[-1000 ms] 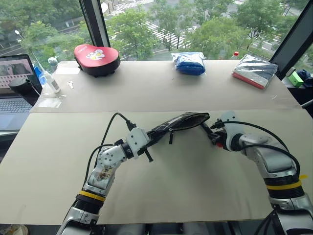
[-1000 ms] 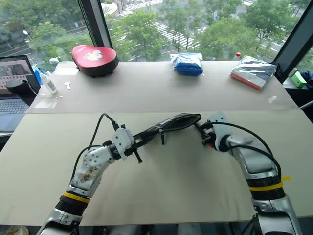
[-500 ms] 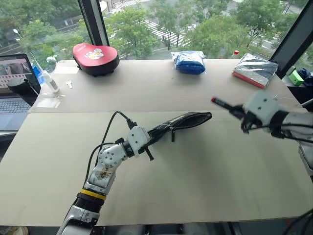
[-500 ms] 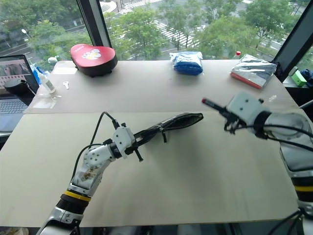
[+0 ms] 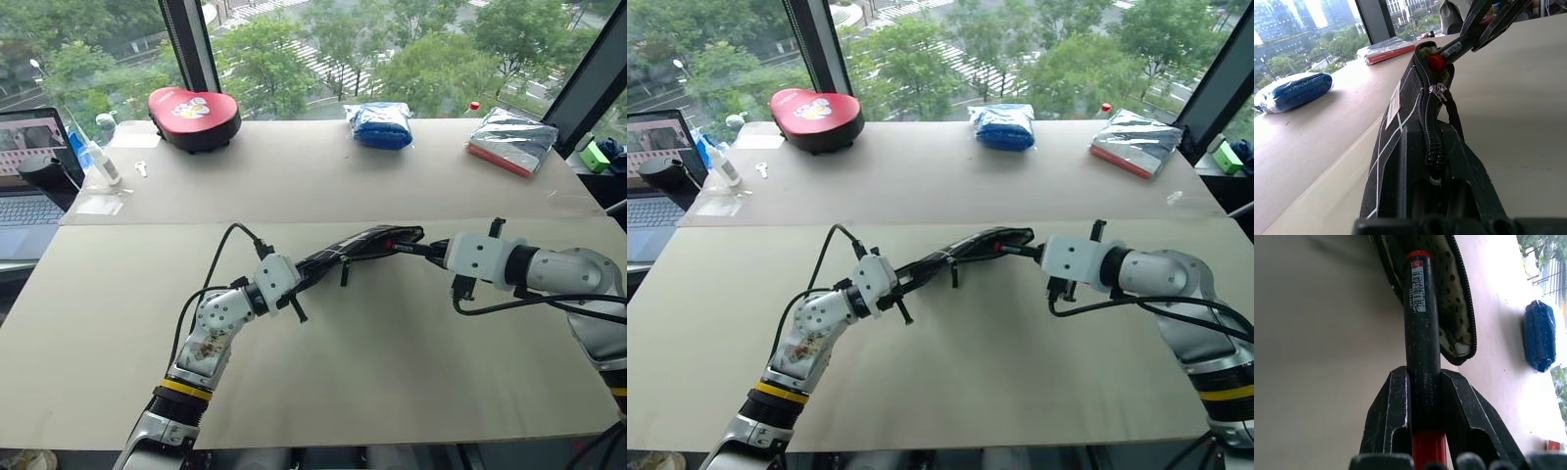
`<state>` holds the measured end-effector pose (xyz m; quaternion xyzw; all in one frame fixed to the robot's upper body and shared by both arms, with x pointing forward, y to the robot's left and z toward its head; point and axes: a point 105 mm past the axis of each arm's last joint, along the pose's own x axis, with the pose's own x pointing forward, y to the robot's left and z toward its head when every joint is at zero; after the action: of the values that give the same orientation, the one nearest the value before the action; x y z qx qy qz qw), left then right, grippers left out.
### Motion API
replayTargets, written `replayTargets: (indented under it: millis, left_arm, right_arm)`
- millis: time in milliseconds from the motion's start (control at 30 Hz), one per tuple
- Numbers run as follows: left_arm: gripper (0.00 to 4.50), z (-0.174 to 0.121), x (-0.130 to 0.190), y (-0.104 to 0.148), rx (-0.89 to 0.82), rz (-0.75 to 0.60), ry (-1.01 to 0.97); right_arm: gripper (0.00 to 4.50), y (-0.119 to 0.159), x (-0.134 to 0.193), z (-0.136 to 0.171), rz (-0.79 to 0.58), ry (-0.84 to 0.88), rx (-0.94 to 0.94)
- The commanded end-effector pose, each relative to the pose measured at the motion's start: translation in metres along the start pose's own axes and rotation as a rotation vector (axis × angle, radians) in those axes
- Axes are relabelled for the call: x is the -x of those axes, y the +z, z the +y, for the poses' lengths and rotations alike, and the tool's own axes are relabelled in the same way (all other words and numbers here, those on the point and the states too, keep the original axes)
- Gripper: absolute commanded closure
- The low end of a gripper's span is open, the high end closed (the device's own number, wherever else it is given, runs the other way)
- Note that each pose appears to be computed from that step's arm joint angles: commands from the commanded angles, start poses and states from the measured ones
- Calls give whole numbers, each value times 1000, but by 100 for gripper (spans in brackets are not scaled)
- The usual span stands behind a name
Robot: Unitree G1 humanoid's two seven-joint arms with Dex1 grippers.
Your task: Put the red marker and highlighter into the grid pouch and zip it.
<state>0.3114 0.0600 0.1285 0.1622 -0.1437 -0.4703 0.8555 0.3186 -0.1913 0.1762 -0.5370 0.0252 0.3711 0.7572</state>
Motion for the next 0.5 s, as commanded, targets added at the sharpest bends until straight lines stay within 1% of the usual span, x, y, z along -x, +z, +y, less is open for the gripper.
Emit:
replayTargets:
  millis: [33, 167, 400, 500]
  left_arm:
    - [450, 0, -4, 8, -28, -35, -14]
    - [450, 1, -5, 7, -28, -36, -19]
    - [450, 2, -5, 7, -30, -39, -29]
    - [450, 2, -7, 8, -36, -44, -39]
  right_arm:
    - [400, 12, -6, -6, -30, -7, 105]
    - [400, 31, -25, -5, -99, 11, 176]
    - [400, 44, -52, -2, -157, 18, 338]
    - [400, 57, -60, -2, -218, -3, 394]
